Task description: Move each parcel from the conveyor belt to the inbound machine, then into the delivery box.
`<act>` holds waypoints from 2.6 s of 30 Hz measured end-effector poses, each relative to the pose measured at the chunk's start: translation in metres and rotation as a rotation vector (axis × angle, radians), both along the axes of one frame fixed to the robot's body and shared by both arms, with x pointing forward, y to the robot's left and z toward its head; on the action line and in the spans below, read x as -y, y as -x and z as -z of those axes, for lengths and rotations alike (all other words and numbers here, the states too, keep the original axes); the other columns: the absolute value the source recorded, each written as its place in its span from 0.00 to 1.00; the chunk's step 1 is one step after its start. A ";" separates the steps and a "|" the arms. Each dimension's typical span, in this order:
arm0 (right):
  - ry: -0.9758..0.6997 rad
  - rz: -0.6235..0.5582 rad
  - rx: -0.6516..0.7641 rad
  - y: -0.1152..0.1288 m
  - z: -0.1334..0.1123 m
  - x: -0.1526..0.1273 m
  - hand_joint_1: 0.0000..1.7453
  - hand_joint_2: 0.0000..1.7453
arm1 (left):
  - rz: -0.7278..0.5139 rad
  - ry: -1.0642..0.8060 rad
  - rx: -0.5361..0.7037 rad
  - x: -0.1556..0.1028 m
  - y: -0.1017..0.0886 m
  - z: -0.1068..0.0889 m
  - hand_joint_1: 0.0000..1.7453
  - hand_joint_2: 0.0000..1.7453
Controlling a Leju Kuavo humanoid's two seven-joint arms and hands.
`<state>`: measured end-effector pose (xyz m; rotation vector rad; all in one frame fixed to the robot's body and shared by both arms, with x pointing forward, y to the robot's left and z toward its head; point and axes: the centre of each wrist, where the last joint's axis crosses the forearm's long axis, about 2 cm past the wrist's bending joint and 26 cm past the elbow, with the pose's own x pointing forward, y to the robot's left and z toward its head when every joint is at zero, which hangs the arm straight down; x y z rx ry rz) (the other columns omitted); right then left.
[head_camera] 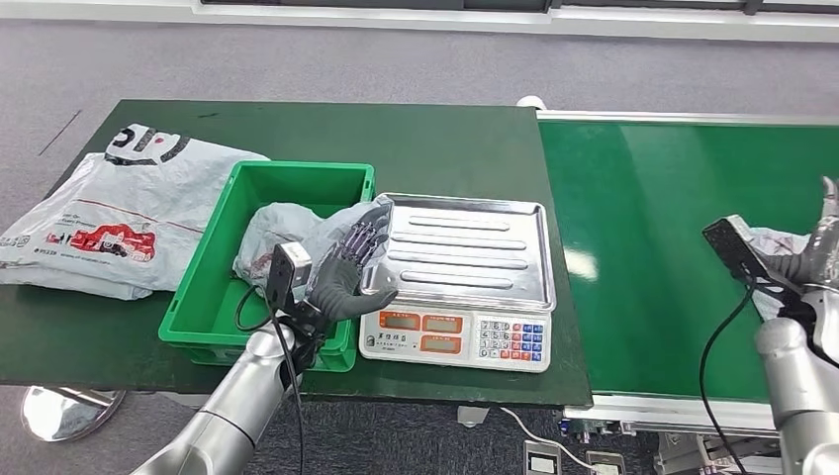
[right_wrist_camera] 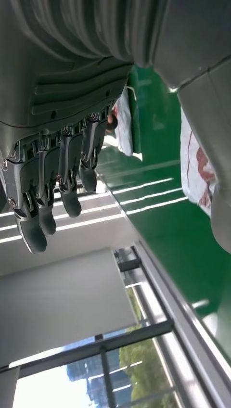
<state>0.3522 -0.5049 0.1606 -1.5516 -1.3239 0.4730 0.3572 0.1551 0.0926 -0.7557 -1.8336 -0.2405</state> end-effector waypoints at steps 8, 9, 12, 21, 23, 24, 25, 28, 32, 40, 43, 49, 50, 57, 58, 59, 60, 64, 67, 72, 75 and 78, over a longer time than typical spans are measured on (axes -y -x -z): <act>-0.062 0.136 -0.161 0.014 0.031 0.015 0.00 1.00 | -0.001 0.003 -0.005 0.002 0.001 0.001 0.00 1.00; -0.067 0.147 -0.176 0.017 0.035 0.018 0.00 1.00 | -0.001 0.003 -0.005 0.002 0.001 0.001 0.00 1.00; -0.075 0.166 -0.208 0.022 0.041 0.022 0.00 1.00 | 0.000 0.002 -0.006 0.002 0.001 0.001 0.00 1.00; -0.083 0.180 -0.247 0.026 0.049 0.026 0.00 1.00 | 0.001 0.003 -0.006 0.003 0.001 0.000 0.00 1.00; -0.086 0.184 -0.251 0.026 0.050 0.026 0.00 1.00 | 0.001 0.003 -0.007 0.003 0.001 0.000 0.00 1.00; -0.088 0.189 -0.253 0.027 0.050 0.026 0.00 1.00 | 0.001 0.002 -0.007 0.003 0.001 0.000 0.00 1.00; -0.092 0.198 -0.256 0.027 0.050 0.027 0.00 1.00 | 0.002 0.001 -0.009 0.003 0.001 0.000 0.00 1.00; -0.126 0.244 -0.257 0.032 0.052 0.034 0.00 1.00 | 0.005 -0.004 -0.018 0.003 0.001 0.000 0.00 1.00; -0.206 0.328 -0.270 0.049 0.062 0.045 0.00 1.00 | 0.017 0.012 -0.031 0.003 0.001 0.000 0.00 1.00; -0.160 0.445 -0.413 0.077 0.084 0.050 0.00 1.00 | 0.001 0.020 -0.050 0.002 0.002 0.002 0.00 1.00; -0.103 0.406 -0.395 0.074 0.082 0.047 0.00 1.00 | -0.005 0.014 -0.049 0.002 0.002 0.002 0.00 1.00; -0.001 0.242 -0.234 0.057 0.061 0.033 0.00 1.00 | -0.005 0.014 -0.050 0.002 0.004 0.004 0.00 1.00; 0.002 0.235 -0.217 0.055 0.058 0.031 0.00 1.00 | -0.005 0.014 -0.050 0.002 0.004 0.004 0.00 1.00; 0.045 0.179 -0.143 0.049 0.047 0.022 0.00 1.00 | -0.005 0.015 -0.050 0.002 0.005 0.004 0.00 1.00; 0.063 0.165 -0.128 0.048 0.045 0.020 0.00 1.00 | -0.005 0.015 -0.050 0.002 0.005 0.004 0.00 1.00; 0.081 0.152 -0.113 0.047 0.041 0.019 0.00 1.00 | -0.004 0.015 -0.050 0.002 0.005 0.004 0.00 1.00; 0.095 0.141 -0.098 0.045 0.038 0.017 0.00 1.00 | -0.004 0.015 -0.050 0.002 0.004 0.004 0.00 1.00; 0.115 0.104 -0.059 0.035 0.022 0.011 0.00 1.00 | -0.003 0.015 -0.048 0.002 0.004 0.004 0.00 1.00; 0.102 0.100 -0.111 0.023 0.012 0.007 0.00 1.00 | -0.004 0.017 -0.044 0.002 0.004 0.004 0.00 1.00; -0.050 0.192 -0.438 0.002 0.012 0.002 0.00 1.00 | -0.005 0.013 -0.038 0.002 0.004 0.005 0.00 1.00; -0.111 0.237 -0.564 0.001 0.023 0.002 0.00 1.00 | -0.002 0.004 -0.039 0.001 0.003 0.005 0.00 1.00; -0.149 0.282 -0.656 0.008 0.037 0.003 0.00 1.00 | -0.005 -0.005 -0.043 0.001 0.003 0.006 0.00 1.00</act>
